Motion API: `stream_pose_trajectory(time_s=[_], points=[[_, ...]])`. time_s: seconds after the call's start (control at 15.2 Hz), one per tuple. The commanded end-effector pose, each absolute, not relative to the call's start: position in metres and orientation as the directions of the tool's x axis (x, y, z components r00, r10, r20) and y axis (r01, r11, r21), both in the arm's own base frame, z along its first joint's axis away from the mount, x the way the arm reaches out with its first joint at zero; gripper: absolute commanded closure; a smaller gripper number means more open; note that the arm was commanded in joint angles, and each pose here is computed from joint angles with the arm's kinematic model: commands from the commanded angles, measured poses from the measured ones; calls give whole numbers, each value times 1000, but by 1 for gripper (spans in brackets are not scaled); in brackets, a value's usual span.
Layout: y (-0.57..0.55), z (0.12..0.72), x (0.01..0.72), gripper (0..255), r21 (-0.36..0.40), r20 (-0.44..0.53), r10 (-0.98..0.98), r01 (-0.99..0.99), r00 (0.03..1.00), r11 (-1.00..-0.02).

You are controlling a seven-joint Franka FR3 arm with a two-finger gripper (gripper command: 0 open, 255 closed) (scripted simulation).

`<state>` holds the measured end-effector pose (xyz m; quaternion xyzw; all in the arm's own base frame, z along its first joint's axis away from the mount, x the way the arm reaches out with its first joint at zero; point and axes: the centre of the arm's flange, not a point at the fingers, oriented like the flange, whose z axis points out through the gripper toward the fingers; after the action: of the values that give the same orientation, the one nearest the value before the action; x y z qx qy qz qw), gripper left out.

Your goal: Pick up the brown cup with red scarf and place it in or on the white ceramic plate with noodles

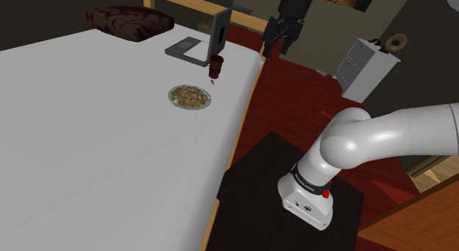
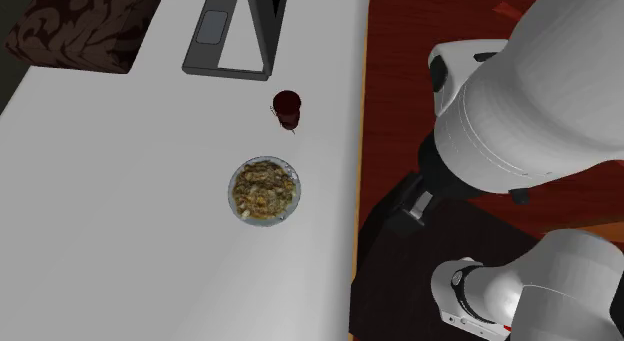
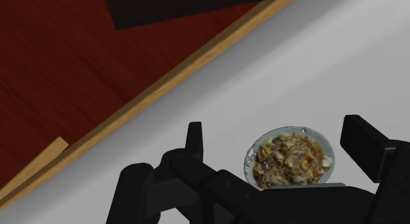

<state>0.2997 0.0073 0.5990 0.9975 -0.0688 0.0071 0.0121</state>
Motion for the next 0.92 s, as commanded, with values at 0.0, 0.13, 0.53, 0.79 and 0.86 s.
stream_pose_trajectory(time_s=[0.0, 0.13, 0.53, 0.79, 0.86], points=[[7, 599, 300, 0, 23, 16, -137, -137, 990, -990], [-2, 589, 323, 0, 20, 10, -136, -136, 991, -990], [-30, 558, 394, 0, 9, -9, -133, -133, 991, -991], [-48, 536, 441, 0, 2, -21, -131, -131, 991, -991], [-53, 530, 453, 0, 0, -25, -130, -130, 991, -992]])
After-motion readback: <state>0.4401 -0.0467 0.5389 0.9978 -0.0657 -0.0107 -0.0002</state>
